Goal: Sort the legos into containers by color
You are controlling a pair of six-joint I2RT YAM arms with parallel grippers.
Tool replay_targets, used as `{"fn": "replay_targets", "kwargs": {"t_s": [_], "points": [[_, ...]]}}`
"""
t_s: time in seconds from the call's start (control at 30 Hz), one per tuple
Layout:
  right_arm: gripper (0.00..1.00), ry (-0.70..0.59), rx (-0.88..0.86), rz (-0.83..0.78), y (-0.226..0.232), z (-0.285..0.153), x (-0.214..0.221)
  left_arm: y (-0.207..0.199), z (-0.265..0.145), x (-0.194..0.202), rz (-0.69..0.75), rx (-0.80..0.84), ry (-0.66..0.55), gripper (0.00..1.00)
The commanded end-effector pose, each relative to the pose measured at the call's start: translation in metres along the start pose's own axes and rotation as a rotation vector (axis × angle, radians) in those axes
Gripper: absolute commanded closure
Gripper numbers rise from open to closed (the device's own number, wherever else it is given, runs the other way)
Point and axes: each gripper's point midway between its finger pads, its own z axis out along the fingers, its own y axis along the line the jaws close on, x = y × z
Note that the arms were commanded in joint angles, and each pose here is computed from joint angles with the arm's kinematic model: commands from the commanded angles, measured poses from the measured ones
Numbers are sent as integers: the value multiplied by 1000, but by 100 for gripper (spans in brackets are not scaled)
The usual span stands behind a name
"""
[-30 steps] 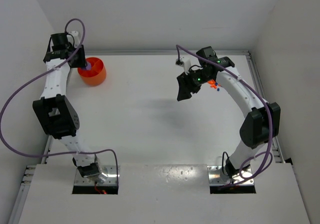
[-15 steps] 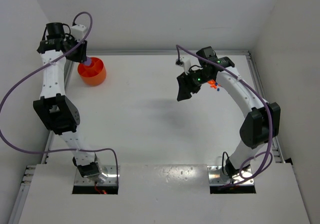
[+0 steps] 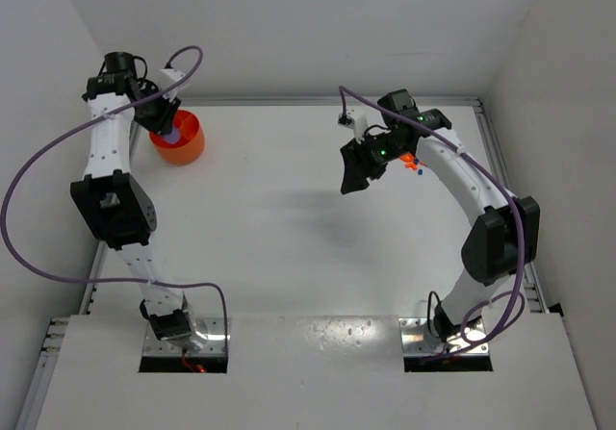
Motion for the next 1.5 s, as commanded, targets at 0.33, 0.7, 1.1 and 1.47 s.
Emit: {"fn": "replay_targets", "kwargs": {"t_s": [0.33,0.7,1.1,1.47], "points": [[38,-50,-6,-23,4,-6,-12,-2,25,14,116,61,47,85],[38,-37,-11,-12,3,-4,-9,9,34,8,145,18,42,85],[38,-40,-20,-12,4,-4,-10,18,43,11,172,-9,54,85],[38,-40,-19,-21,4,-4,-10,23,50,7,197,-35,51,81]]}}
